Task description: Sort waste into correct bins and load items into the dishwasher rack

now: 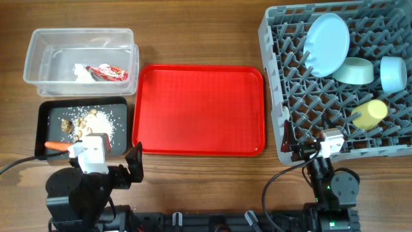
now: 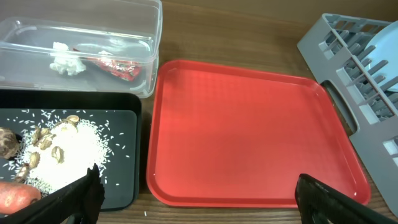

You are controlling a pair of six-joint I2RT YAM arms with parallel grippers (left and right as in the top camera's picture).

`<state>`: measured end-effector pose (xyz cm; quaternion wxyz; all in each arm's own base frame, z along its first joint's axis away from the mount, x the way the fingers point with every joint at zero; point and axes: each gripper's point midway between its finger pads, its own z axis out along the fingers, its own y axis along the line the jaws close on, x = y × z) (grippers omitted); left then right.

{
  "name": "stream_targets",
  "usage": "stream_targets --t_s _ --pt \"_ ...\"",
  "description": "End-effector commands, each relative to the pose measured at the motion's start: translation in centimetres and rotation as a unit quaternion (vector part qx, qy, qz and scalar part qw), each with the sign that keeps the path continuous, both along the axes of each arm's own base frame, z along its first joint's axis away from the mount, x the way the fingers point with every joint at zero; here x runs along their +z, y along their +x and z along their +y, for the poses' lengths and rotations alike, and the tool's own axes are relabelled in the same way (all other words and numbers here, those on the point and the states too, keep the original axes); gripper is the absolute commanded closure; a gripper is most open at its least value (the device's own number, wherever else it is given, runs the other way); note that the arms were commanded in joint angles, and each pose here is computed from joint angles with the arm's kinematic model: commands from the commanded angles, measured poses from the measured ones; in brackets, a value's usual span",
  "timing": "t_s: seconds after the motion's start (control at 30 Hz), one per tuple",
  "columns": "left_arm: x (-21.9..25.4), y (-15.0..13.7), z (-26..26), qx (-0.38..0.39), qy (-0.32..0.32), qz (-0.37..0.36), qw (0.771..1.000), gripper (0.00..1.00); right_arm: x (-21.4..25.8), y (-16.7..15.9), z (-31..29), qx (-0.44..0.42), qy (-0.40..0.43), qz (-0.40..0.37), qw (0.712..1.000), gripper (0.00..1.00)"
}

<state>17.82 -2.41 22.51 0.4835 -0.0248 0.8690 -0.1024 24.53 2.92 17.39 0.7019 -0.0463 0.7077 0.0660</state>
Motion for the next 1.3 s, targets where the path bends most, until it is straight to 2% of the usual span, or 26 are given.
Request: stream_targets --t_s 0.0,0.43,0.57,0.9,1.07,1.27 --pt "0.0 -0.1 -0.3 -0.009 -0.003 -0.002 1.000 0.00 0.0 0.0 -0.3 -0.007 -0.004 -0.002 1.000 0.00" --pt "-0.6 -0.5 -0.4 -0.009 -0.004 0.011 1.000 0.00 0.0 0.0 -0.3 -0.007 -0.004 -0.002 1.000 0.00" --pt "-0.9 -0.3 -0.2 -0.005 0.002 -0.008 1.000 0.00 0.0 0.0 -0.2 -0.007 -0.004 -0.002 1.000 0.00" --pt "-4.8 3.2 -0.4 -0.017 0.006 -0.139 0.990 0.00 0.0 0.0 -0.3 -0.007 -0.004 -0.002 1.000 0.00" --pt "-4.3 5.4 -0.2 -0.018 0.013 -0.220 0.975 0.00 0.0 0.0 -0.3 -0.007 -0.004 -0.002 1.000 0.00" --pt "-2.5 6.3 0.4 -0.001 0.026 -0.299 0.954 0.00 0.0 0.0 -0.2 -0.007 -0.004 -0.002 1.000 0.00"
